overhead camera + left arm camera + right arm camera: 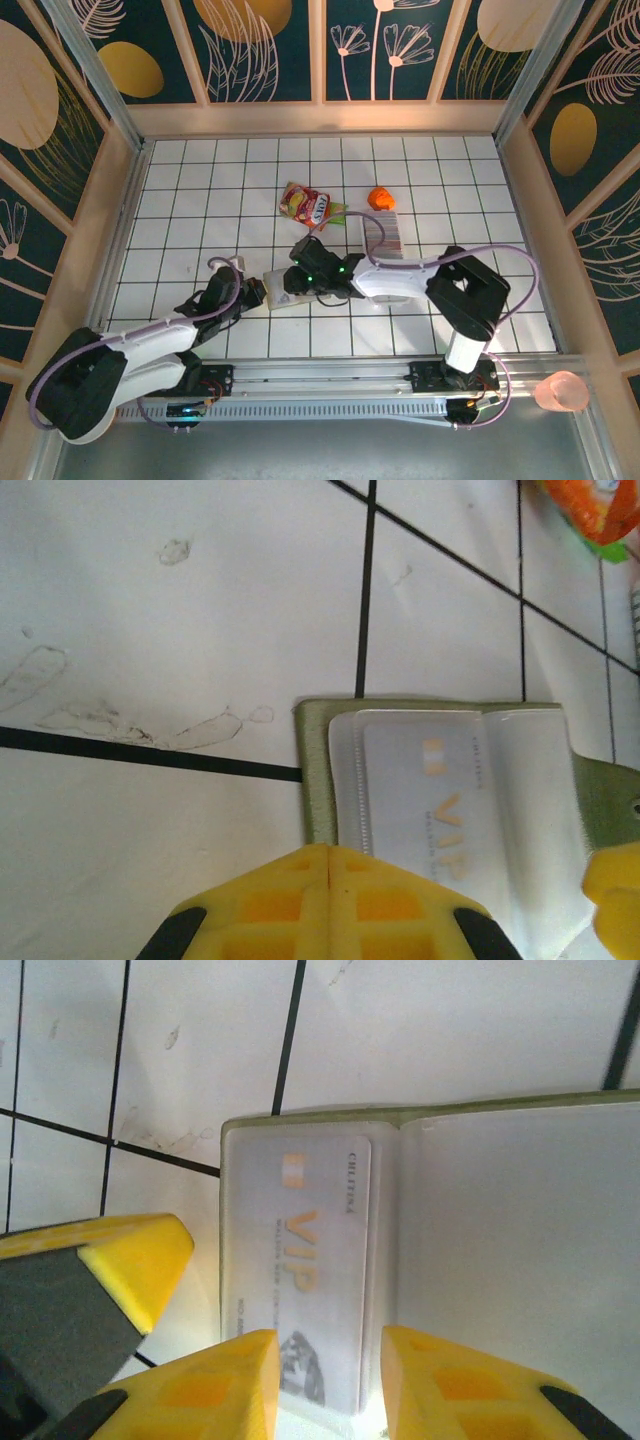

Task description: Put the credit cards into the card holder

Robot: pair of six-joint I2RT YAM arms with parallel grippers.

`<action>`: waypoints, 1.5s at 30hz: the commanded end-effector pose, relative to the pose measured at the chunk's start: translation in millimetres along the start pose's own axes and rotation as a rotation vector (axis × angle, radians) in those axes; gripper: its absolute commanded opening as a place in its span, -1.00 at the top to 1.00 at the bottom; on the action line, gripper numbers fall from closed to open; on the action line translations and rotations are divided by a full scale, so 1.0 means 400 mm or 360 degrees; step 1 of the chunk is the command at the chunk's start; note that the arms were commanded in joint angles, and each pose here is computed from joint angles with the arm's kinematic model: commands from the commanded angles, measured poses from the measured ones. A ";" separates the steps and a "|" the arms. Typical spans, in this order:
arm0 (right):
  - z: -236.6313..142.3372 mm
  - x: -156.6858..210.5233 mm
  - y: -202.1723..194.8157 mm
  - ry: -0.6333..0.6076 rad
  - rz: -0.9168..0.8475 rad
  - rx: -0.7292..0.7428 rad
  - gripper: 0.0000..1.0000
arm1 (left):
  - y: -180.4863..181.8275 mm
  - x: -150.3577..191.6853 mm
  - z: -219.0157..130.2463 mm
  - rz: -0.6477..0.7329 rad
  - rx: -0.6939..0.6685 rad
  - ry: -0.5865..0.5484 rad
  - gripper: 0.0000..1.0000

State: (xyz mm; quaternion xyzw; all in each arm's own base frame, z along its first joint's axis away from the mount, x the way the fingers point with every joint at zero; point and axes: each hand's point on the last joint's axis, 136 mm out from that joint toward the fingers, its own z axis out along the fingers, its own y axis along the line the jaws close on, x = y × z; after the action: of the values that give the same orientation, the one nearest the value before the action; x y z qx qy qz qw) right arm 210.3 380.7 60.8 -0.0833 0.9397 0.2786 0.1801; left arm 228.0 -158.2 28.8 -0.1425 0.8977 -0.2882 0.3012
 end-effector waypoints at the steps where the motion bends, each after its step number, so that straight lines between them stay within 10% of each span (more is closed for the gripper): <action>1: -0.029 0.002 -0.063 -0.0086 0.0025 0.0156 0.37 | 0.014 0.003 -0.008 -0.0022 -0.0017 -0.0011 1.00; 20: 0.030 0.035 -0.128 -0.0020 0.0020 0.0333 0.22 | 0.020 0.010 -0.010 -0.0021 -0.0015 -0.0005 1.00; 24: 0.048 0.043 -0.108 0.0016 0.0022 0.0266 -0.03 | 0.025 0.010 -0.010 -0.0015 -0.0029 -0.0008 1.00; 45: 0.066 0.032 0.050 0.0002 0.0023 -0.0060 0.00 | 0.064 -0.044 -0.058 -0.0074 -0.0170 -0.0211 1.00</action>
State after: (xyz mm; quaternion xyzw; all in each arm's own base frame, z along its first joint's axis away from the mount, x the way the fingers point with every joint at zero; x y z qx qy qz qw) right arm 206.0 394.2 41.0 -0.0783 0.9402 0.2763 0.1829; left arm 228.4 -132.3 43.3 -0.1782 0.8826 -0.2613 0.3477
